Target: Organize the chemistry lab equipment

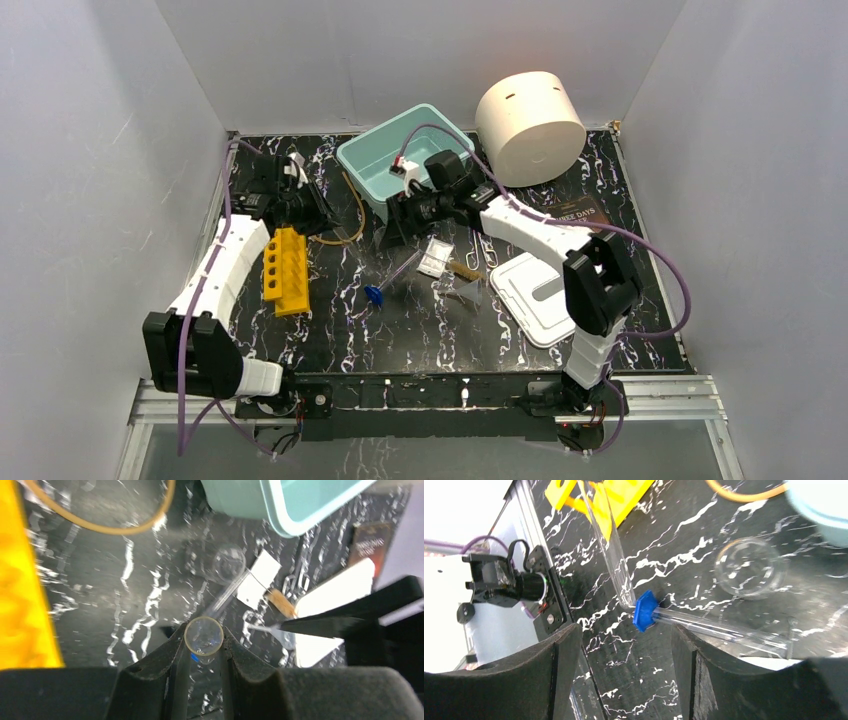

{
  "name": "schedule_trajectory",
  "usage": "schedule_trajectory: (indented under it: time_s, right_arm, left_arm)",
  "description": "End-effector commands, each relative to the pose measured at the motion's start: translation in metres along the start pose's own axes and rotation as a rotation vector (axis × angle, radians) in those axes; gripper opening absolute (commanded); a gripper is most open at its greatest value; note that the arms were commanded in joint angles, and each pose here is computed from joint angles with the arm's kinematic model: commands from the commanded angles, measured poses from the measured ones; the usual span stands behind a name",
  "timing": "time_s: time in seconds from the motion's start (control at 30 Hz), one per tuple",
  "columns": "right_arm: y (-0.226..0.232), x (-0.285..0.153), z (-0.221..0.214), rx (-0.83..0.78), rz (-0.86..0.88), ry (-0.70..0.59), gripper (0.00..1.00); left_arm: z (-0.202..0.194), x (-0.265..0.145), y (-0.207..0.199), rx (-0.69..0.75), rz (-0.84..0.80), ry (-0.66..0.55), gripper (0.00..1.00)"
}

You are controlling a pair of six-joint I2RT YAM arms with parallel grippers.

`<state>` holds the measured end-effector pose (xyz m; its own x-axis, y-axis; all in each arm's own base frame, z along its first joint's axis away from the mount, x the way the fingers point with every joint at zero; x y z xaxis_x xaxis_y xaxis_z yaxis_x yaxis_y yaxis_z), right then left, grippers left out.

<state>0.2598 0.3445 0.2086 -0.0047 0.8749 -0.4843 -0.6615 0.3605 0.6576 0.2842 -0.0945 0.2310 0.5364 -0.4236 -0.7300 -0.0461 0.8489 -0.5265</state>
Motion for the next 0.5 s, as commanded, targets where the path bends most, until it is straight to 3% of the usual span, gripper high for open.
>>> schedule_trajectory:
  time_s: [0.0, 0.27, 0.47]
  right_arm:
    - [0.017, -0.043, 0.031, -0.050, -0.065, -0.163, 0.72]
    - [0.027, -0.055, 0.024, -0.068, -0.048, -0.178, 0.71]
    - [0.031, -0.058, 0.024, -0.074, -0.035, -0.176, 0.69]
  left_arm:
    - [0.026, -0.045, 0.009, 0.120, 0.248, -0.205, 0.03]
    - [0.053, -0.085, 0.023, 0.185, 0.504, -0.430, 0.02]
    - [0.081, -0.091, 0.030, 0.217, 0.614, -0.530, 0.03]
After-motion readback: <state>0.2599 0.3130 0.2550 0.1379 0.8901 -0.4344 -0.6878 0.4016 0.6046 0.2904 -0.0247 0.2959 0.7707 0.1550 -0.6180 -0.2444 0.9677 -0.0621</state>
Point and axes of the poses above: each gripper's point midway between its finger pads, its own x axis out along the fingers, its own y axis along the line the jaws close on, z = x × y, the point moved 7 cm from there along -x, back along the fingers, and after that the axes turned 6 degrees about x, right-handed, at the moved point
